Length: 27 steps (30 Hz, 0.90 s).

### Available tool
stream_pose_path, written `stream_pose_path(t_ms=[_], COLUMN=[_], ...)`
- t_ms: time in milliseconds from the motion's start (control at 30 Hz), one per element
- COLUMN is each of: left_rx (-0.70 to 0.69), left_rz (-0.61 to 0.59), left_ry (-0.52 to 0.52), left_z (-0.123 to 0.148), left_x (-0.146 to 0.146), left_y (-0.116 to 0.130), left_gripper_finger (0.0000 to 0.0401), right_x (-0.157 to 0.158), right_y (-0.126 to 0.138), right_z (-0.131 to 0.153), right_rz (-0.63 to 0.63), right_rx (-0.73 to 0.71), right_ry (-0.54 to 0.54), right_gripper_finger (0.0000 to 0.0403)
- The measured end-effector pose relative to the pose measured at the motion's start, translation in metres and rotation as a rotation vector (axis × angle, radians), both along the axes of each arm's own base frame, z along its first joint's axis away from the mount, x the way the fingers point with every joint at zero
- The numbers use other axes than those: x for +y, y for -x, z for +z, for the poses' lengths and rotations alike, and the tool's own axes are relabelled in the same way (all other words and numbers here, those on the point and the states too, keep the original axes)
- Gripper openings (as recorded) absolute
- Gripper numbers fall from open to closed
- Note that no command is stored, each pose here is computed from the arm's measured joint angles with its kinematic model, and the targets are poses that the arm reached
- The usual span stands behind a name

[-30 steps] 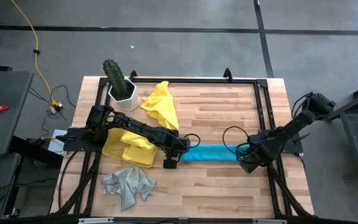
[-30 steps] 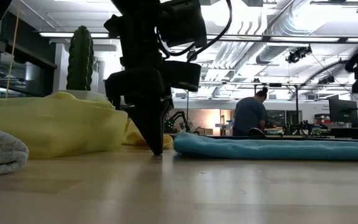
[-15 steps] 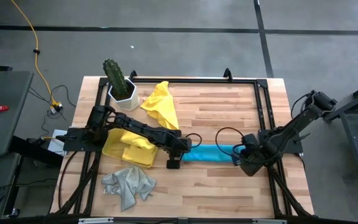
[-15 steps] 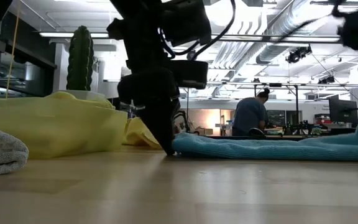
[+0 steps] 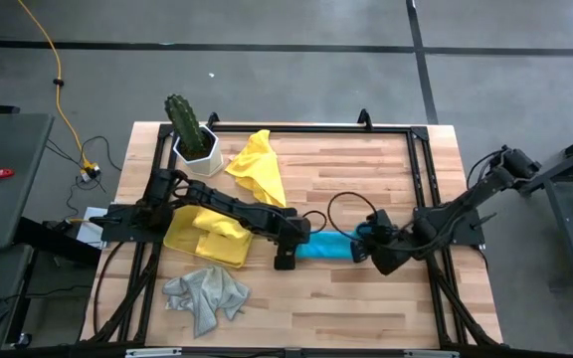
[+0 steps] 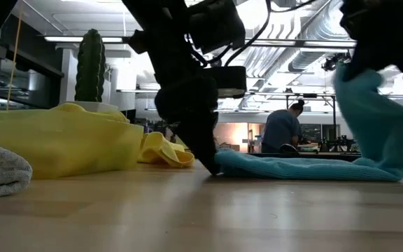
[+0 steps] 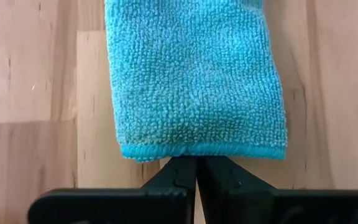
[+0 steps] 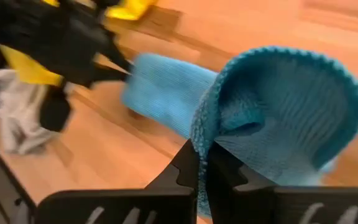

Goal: Fold microfiber towels
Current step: Fold the blue microfiber towel

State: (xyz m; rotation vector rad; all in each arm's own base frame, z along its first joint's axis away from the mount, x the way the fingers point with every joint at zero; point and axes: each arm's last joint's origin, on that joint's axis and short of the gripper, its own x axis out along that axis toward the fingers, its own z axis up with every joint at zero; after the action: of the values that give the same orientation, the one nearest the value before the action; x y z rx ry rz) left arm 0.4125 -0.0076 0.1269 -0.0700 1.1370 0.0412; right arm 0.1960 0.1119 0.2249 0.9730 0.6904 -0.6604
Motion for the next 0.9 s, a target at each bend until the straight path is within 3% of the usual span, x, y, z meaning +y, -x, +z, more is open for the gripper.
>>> stream_pose_path(t_ms=[400,900], left_rx=[-0.059,-0.077], left_rz=[-0.014,-0.012], left_ry=[0.023,0.021], left_z=[0.001,0.003], left_x=[-0.002,-0.002], left_y=[-0.005,-0.007], left_gripper_finger=[0.0000,0.0000], right_x=[-0.011,-0.006], right_y=[-0.050,-0.082], right_z=[-0.010,-0.043], right_rz=[0.109,0.255], right_rx=[-0.124,-0.100], right_ry=[0.095,0.062], right_gripper_finger=[0.0000,0.0000])
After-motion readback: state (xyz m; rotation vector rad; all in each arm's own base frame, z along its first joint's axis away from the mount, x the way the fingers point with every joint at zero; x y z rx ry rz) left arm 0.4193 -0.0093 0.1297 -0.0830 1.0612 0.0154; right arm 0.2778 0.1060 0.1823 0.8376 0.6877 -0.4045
